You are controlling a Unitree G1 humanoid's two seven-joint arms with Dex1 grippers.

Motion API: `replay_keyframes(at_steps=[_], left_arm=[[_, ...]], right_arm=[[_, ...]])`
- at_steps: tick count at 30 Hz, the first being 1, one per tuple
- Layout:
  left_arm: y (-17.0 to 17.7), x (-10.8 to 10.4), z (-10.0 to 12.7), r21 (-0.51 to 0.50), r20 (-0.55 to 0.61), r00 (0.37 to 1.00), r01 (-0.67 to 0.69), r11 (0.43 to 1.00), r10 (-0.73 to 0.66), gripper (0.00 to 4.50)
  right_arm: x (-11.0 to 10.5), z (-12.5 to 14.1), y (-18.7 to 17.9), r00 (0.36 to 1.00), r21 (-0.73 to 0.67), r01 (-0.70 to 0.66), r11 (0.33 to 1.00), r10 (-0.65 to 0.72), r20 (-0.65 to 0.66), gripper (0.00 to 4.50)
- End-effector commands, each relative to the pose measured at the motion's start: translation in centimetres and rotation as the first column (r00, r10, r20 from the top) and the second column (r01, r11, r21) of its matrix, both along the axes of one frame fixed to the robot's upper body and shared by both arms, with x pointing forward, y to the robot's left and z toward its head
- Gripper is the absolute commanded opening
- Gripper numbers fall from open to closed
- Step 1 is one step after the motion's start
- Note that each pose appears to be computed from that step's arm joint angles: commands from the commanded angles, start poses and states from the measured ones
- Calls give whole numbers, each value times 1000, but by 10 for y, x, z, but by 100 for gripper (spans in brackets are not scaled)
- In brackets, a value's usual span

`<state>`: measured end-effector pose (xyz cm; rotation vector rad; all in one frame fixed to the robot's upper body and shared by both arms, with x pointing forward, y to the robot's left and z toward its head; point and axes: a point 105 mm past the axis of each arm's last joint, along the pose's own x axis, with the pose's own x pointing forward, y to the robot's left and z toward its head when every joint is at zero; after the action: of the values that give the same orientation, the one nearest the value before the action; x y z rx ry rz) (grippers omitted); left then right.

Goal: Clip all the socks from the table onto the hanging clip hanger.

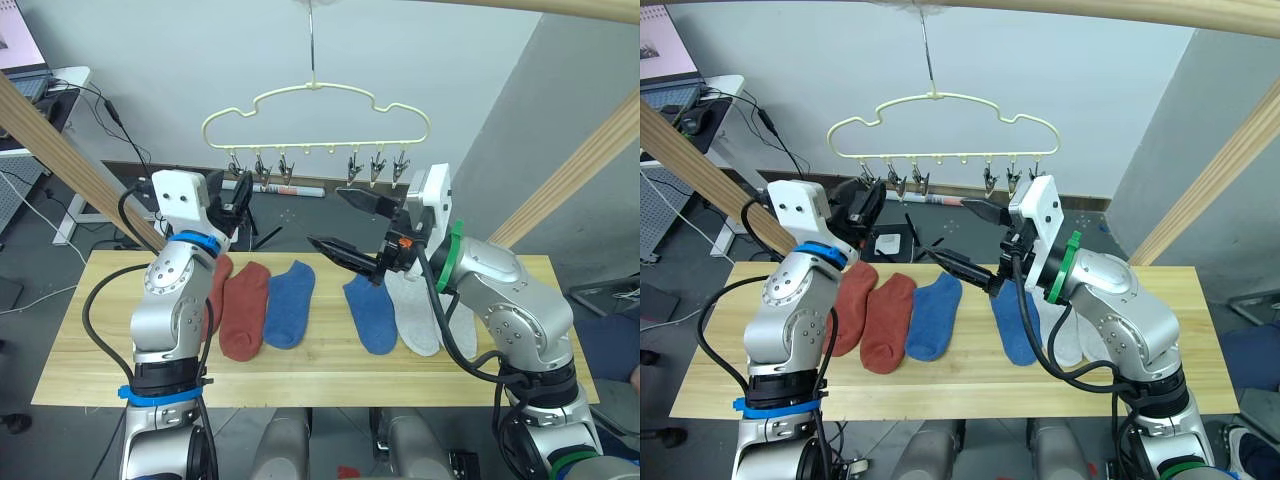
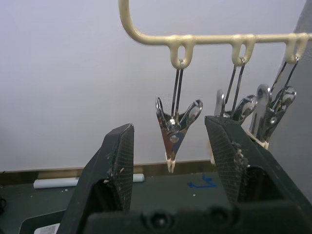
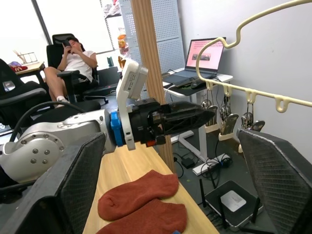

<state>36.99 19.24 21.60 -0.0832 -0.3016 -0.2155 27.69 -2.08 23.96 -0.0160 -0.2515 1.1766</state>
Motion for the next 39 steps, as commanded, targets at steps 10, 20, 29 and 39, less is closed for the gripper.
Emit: replay_keyframes(at_steps=[10, 20, 29, 39], left_arm=[[-3, 3, 17, 29, 69, 997, 15, 999, -17, 251], [-4, 5, 17, 43, 73, 997, 14, 999, -17, 251], [-6, 5, 23, 43, 97, 995, 26, 999, -30, 234], [-9, 4, 27, 56, 112, 992, 45, 997, -51, 14]], right_arm=[[-10, 24, 3, 998, 52, -29, 998, 27, 53, 450], [-11, 22, 2, 999, 55, -29, 998, 27, 33, 450], [-8, 19, 0, 1000, 54, -14, 998, 13, 20, 450], [-7, 16, -1, 1000, 60, -1, 998, 1, 1, 450]])
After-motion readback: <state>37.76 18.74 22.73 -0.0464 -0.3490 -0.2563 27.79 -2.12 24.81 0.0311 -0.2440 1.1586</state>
